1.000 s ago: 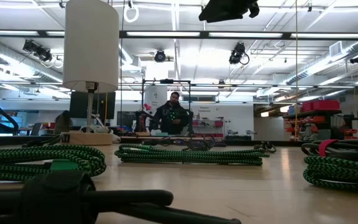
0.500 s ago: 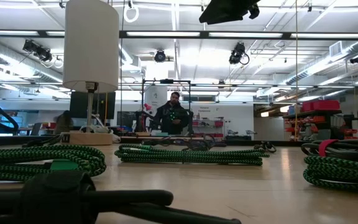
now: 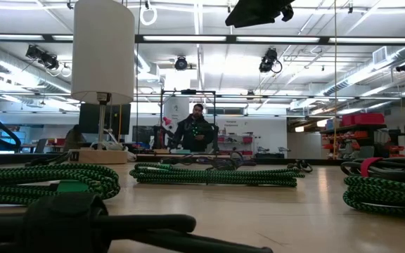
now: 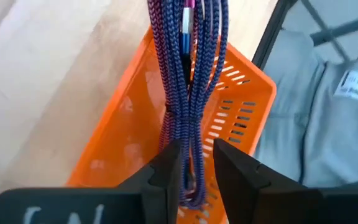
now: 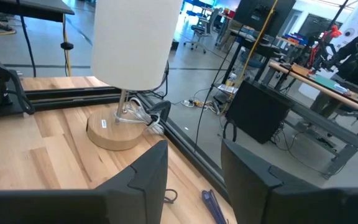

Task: Pick & Place USB Port
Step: Put the black charger cable into the blue bin

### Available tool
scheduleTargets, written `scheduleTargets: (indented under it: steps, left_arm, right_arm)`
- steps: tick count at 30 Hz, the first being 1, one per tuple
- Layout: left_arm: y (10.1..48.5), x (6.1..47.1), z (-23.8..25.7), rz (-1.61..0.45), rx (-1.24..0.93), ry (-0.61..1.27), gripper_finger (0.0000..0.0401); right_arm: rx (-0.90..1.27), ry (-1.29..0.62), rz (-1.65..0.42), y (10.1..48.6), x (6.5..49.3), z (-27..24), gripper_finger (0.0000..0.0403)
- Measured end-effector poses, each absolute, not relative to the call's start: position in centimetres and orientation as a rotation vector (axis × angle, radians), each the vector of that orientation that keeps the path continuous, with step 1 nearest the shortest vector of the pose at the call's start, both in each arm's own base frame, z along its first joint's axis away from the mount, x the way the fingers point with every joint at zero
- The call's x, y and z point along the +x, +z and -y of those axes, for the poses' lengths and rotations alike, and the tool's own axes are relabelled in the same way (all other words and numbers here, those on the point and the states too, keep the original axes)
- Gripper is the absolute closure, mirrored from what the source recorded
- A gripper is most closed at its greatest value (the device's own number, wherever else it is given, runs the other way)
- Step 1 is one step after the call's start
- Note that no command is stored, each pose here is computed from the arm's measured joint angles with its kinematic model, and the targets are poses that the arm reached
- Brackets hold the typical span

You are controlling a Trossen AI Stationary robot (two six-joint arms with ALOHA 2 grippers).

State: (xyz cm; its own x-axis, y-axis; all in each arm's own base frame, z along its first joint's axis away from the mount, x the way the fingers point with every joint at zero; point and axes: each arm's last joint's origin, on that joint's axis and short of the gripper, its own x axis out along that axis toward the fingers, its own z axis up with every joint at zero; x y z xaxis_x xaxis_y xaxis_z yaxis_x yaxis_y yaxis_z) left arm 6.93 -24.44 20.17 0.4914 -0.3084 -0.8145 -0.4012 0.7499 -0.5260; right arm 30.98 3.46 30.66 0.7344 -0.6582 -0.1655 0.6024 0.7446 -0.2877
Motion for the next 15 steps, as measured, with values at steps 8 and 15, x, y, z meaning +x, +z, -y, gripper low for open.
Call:
scheduleTargets:
  steps: [8,15]
  left_arm:
    - [22.0,8.0,19.8,-1.028,-0.569,0.207,0.0322]
    - [22.4,9.6,15.0,-1.029,-0.044,0.314,0.033]
  right_arm:
    - [-0.199,-0.696,-0.257,30.7,31.0,-3.5,0.0253]
    - [-0.188,-0.634,-0.253,30.7,31.1,-3.6,0.0253]
